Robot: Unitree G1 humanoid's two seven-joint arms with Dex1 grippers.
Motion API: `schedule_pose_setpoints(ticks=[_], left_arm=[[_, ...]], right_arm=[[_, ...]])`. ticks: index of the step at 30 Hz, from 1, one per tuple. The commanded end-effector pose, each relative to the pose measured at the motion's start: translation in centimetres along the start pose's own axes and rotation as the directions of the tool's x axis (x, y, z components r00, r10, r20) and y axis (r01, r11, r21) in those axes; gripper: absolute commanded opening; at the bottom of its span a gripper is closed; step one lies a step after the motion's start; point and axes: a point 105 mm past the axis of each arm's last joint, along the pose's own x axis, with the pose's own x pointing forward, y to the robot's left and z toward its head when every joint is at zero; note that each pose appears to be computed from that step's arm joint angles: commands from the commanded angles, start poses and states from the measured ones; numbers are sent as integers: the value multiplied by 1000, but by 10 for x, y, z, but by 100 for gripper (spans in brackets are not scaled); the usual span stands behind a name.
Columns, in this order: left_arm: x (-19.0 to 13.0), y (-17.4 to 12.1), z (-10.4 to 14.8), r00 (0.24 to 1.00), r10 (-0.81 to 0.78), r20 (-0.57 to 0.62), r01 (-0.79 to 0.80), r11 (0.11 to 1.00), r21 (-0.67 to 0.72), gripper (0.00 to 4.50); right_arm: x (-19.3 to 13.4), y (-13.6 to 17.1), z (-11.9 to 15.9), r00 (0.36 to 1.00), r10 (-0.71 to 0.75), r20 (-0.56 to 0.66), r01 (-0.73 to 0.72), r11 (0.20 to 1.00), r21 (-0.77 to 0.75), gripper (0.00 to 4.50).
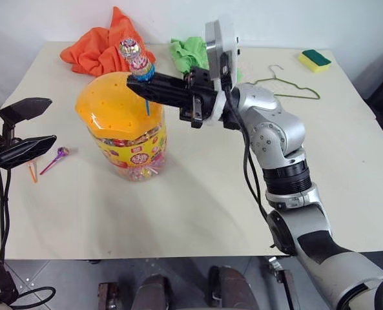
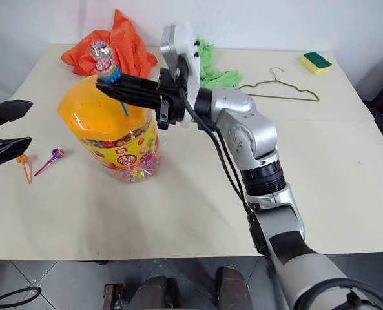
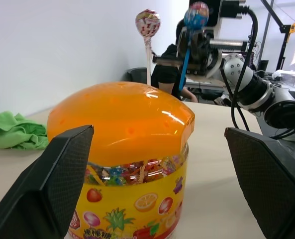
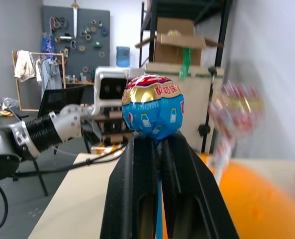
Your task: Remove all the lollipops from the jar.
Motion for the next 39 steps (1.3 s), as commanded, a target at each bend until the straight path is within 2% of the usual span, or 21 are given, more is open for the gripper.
schedule_pose_setpoints(ticks=[1, 4, 7, 10, 11, 13, 14, 15, 16, 19, 20, 21, 22, 27, 31, 34, 39], left_arm=[[2, -3, 13, 998, -66, 21, 65, 997, 46, 450], [1, -3, 16, 997, -71, 26, 70, 996, 54, 450], [-2, -3, 17, 997, -73, 28, 71, 996, 53, 450], [-5, -4, 18, 997, -73, 26, 71, 996, 46, 450], [-6, -5, 18, 997, -72, 21, 71, 997, 43, 450], [-8, -5, 19, 997, -71, 12, 71, 997, 36, 450], [-9, -5, 19, 997, -71, 8, 71, 997, 34, 450], [-10, -5, 20, 997, -71, 4, 71, 997, 33, 450], [-10, -5, 20, 997, -71, 2, 71, 997, 32, 450], [-9, -5, 22, 997, -79, -4, 79, 996, 29, 450], [-8, -4, 22, 997, -83, -5, 83, 996, 29, 450], [-7, -4, 22, 996, -86, -5, 86, 996, 28, 450], [-7, -4, 23, 996, -87, -5, 87, 996, 28, 450], [-2, -4, 21, 994, -106, -2, 106, 994, 22, 450], [-2, -5, 21, 993, -116, -3, 116, 993, 14, 450], [-1, -7, 23, 992, -126, -6, 126, 992, 13, 450], [0, -7, 25, 991, -135, -10, 135, 991, 9, 450]], right_arm=[[-7, -1, 56, 994, 5, 112, 11, 989, -147, 2], [-22, -2, 77, 990, -32, 134, 61, 975, -216, 2], [-65, -9, 83, 980, -198, 7, 194, 948, -253, 2], [-107, -17, 67, 905, -377, -198, 328, 914, -239, 2], [-131, -21, 53, 832, -448, -327, 393, 892, -222, 2], [-180, -20, 21, 629, -511, -586, 504, 842, -194, 2], [-204, -17, 8, 526, -515, -677, 555, 811, -185, 2], [-224, -16, 1, 439, -533, -723, 608, 769, -198, 2], [-236, -16, -3, 387, -545, -744, 639, 740, -210, 2], [-292, -4, -26, 170, -524, -835, 736, 631, -246, 2], [-308, 0, -33, 109, -505, -856, 759, 598, -257, 2], [-316, 3, -38, 76, -493, -867, 770, 581, -263, 2], [-319, 4, -40, 62, -487, -871, 775, 573, -266, 2], [-360, 3, -67, -69, -503, -861, 853, 418, -313, 2], [-369, 10, -79, -83, -501, -861, 874, 378, -305, 2], [-371, 15, -81, -87, -510, -856, 882, 360, -304, 82], [-365, 19, -72, -63, -545, -836, 887, 354, -297, 247]])
